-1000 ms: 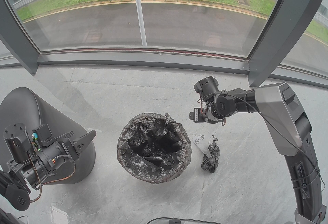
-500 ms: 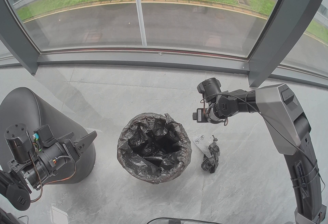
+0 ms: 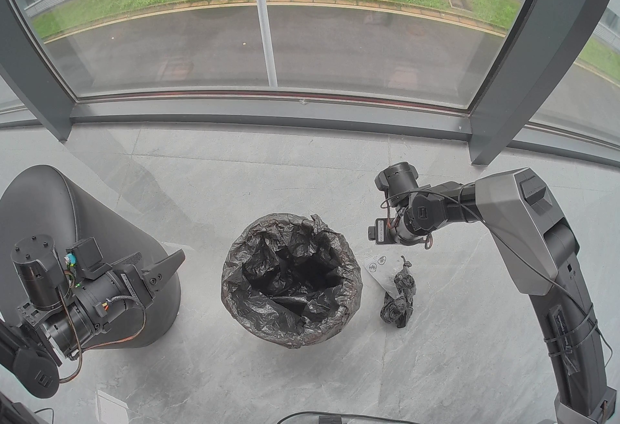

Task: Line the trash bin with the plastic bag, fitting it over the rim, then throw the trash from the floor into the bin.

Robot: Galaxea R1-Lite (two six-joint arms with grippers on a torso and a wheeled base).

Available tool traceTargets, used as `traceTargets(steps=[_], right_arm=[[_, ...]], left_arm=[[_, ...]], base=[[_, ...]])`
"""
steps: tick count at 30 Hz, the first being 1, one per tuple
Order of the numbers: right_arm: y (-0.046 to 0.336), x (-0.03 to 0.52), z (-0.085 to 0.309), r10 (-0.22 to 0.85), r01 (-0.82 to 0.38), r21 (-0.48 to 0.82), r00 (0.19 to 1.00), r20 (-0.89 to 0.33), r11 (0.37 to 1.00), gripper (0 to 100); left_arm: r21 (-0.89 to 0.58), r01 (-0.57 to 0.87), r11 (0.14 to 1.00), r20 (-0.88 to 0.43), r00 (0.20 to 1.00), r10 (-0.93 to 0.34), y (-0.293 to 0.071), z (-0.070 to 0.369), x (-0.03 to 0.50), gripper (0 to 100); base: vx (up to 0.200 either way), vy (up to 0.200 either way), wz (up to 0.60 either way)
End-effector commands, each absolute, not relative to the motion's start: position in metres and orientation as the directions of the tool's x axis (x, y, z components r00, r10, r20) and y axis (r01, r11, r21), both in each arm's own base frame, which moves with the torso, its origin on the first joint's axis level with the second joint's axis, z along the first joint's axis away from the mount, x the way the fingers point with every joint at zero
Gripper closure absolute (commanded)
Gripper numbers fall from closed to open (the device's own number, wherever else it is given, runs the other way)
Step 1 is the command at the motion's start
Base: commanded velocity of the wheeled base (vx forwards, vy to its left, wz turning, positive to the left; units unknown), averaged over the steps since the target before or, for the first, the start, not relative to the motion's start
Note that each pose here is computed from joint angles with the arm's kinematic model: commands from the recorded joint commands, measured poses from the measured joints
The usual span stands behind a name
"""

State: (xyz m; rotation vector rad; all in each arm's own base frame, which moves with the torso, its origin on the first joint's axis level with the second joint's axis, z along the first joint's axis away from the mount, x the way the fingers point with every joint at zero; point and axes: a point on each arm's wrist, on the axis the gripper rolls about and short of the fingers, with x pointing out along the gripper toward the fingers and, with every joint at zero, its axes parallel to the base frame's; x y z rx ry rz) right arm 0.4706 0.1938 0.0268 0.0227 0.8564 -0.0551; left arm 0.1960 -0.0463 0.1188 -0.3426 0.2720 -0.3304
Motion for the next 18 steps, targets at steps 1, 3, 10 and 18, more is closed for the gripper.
traceTargets(steps=[1, 3, 10, 18], right_arm=[[0.195, 0.471, 0.016, -0.044, 0.053, -0.013, 0.64, -0.767, 0.999, 0], [0.195, 0.471, 0.012, -0.046, 0.052, -0.017, 0.634, -0.772, 0.999, 0], [0.195, 0.469, -0.001, -0.06, 0.036, -0.048, 0.602, -0.796, 0.998, 0], [0.192, 0.463, -0.029, -0.101, 0.027, -0.101, 0.511, -0.854, 0.994, 0]], left_arm=[[-0.37, 0.267, 0.89, -0.207, 0.91, -0.359, -0.046, 0.118, 0.197, 0], [-0.37, 0.267, 0.89, -0.209, 0.909, -0.359, -0.047, 0.118, 0.197, 0], [-0.37, 0.267, 0.89, -0.209, 0.909, -0.359, -0.047, 0.118, 0.197, 0], [-0.371, 0.265, 0.89, -0.213, 0.909, -0.359, -0.047, 0.117, 0.197, 0]], base=[[0.0, 0.0, 0.0], [0.0, 0.0, 0.0], [0.0, 0.0, 0.0], [0.0, 0.0, 0.0]])
